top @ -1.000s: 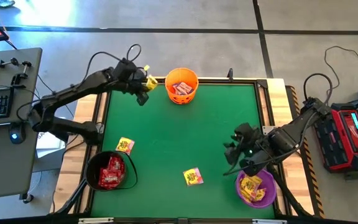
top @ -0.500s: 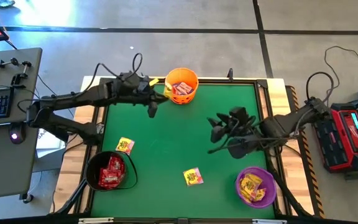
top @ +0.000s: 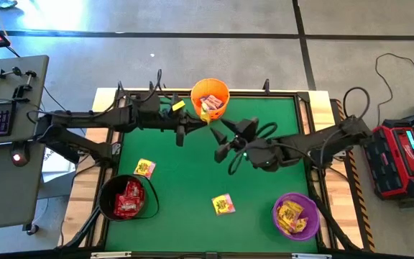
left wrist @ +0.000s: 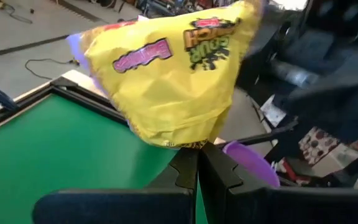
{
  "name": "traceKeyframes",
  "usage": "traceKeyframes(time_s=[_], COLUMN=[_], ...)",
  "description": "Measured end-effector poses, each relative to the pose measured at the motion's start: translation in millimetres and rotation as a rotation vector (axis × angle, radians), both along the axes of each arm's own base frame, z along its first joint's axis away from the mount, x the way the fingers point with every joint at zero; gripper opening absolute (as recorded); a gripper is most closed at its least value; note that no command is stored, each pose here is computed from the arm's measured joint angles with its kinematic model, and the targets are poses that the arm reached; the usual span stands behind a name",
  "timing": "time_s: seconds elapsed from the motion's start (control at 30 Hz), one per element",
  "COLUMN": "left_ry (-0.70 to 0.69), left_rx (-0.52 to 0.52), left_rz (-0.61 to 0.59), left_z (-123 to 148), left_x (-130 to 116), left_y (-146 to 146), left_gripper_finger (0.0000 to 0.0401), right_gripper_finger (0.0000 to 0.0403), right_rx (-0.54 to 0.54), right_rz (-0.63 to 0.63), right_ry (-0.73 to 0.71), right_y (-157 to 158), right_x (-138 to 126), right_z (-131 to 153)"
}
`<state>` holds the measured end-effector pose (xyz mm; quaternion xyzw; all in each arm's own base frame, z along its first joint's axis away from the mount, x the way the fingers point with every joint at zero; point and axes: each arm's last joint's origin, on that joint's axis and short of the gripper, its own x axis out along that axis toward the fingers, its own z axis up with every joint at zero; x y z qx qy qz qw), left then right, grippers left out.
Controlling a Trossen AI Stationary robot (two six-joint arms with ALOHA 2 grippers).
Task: Sort candy by brand, put in halloween buckets
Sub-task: Put the yellow candy into the purple bucket
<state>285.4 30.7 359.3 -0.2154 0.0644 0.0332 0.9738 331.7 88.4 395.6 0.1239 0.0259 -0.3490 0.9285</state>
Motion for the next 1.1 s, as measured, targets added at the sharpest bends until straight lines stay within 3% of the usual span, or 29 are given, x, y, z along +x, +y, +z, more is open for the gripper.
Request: traceKeyframes(time_s=[0.2,0.37,0.53,0.77,0.9,1.1], left_ry=[0.030,0.036,0.034,0.035,0.050,0.052], left_rx=[0.066,0.112,0.139,0.175,0.195,0.205], left_rz=[0.023,0.049,0.057,0.059,0.058,0.063], left_z=[-6,-8,-10,-8,-11,-10], left_x=[6,8,12,20,25,30], left_y=[-9,-16,-22,-31,-33,-33], left_gripper_finger=[0.0000,0.0000,0.0000,0.0000,0.0000,0.0000], right_gripper_finger=[0.0209,0.0209,0.0209,0.0202,0.0158,0.0038], right_rx=[-0.069,-0.064,-0.014,-0.011,0.005,0.035], right_rz=[-0.035,-0.053,0.039,0.020,0.032,0.051], right_ry=[-0.029,-0.027,-0.033,0.009,0.035,0.033], right_y=[-9,-20,-33,-41,-45,-48], right_x=[8,11,16,17,17,18], right_z=[7,7,4,0,-4,-5])
